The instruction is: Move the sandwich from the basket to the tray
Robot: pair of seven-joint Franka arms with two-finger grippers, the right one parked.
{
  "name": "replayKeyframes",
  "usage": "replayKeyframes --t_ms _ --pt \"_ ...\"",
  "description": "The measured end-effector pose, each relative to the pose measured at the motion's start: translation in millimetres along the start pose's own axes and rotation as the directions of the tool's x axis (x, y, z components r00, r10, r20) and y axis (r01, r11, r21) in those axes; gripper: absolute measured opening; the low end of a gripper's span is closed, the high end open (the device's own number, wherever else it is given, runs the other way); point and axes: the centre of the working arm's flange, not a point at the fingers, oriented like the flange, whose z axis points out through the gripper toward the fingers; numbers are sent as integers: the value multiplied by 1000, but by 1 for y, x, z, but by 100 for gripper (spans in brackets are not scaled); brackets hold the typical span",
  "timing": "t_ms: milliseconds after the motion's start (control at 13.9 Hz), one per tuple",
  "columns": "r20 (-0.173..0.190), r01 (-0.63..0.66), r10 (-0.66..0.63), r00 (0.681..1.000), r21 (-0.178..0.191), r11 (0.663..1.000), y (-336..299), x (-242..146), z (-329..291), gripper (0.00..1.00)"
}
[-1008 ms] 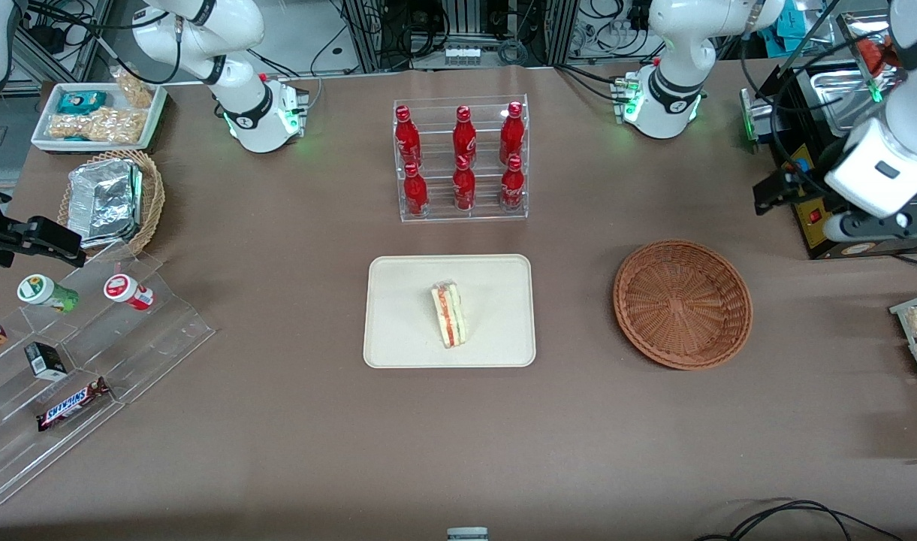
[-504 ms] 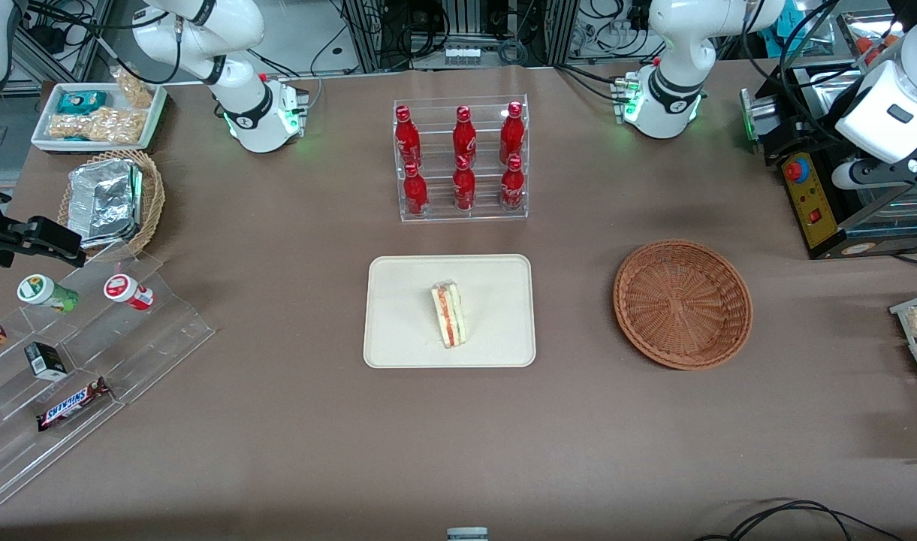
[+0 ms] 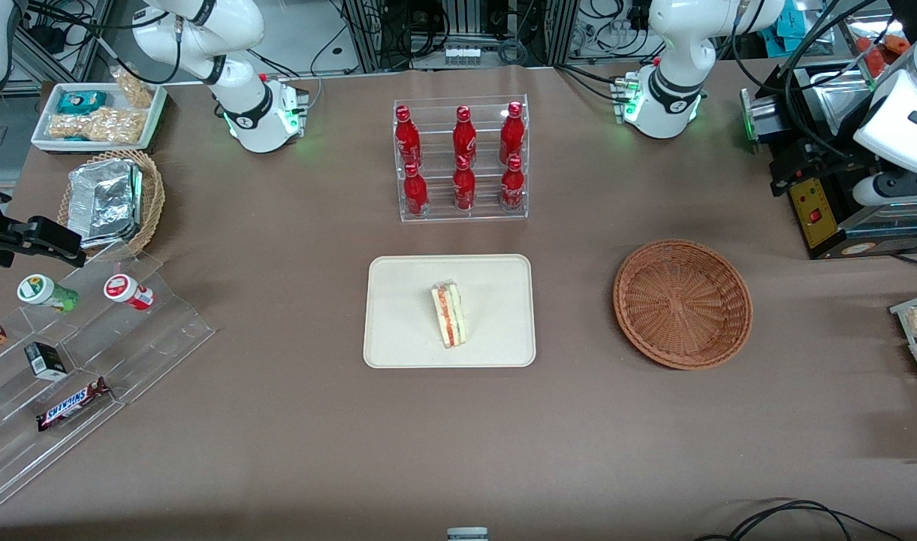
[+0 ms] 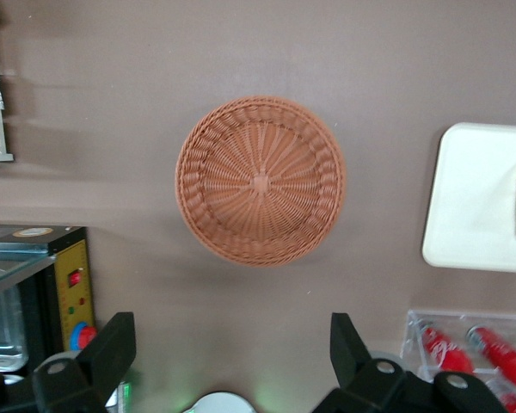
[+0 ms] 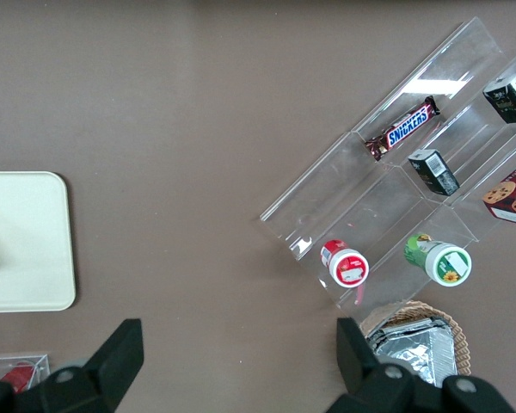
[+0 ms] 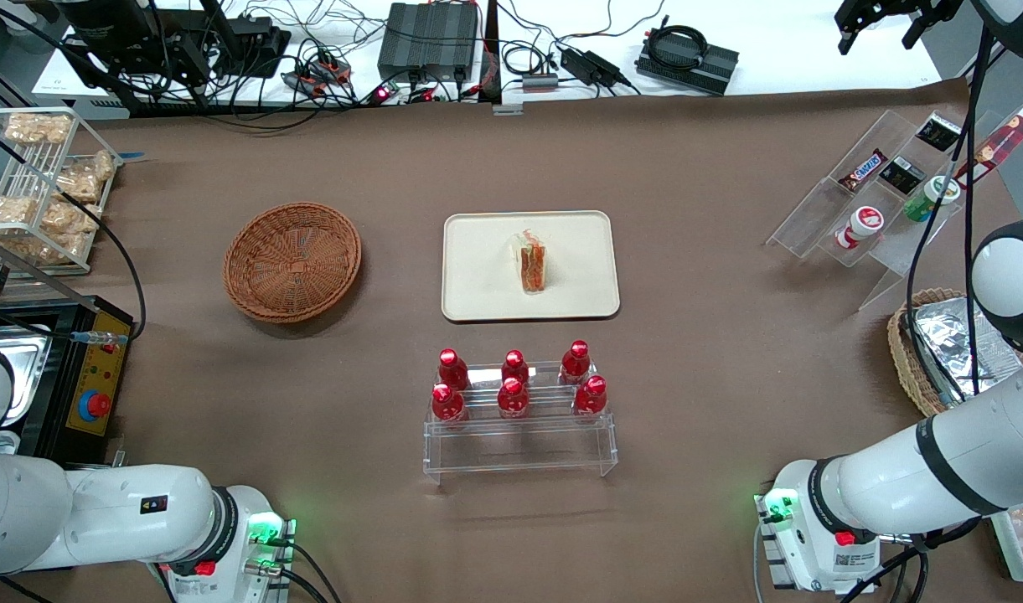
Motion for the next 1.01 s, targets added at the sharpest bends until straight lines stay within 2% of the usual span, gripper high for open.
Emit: replayKeyframes --t_ms 360,1008 --pt "-1 25 -25 1000 1 1000 17 -4 0 100" --pt "29 37 -37 999 9 999 10 -6 2 100"
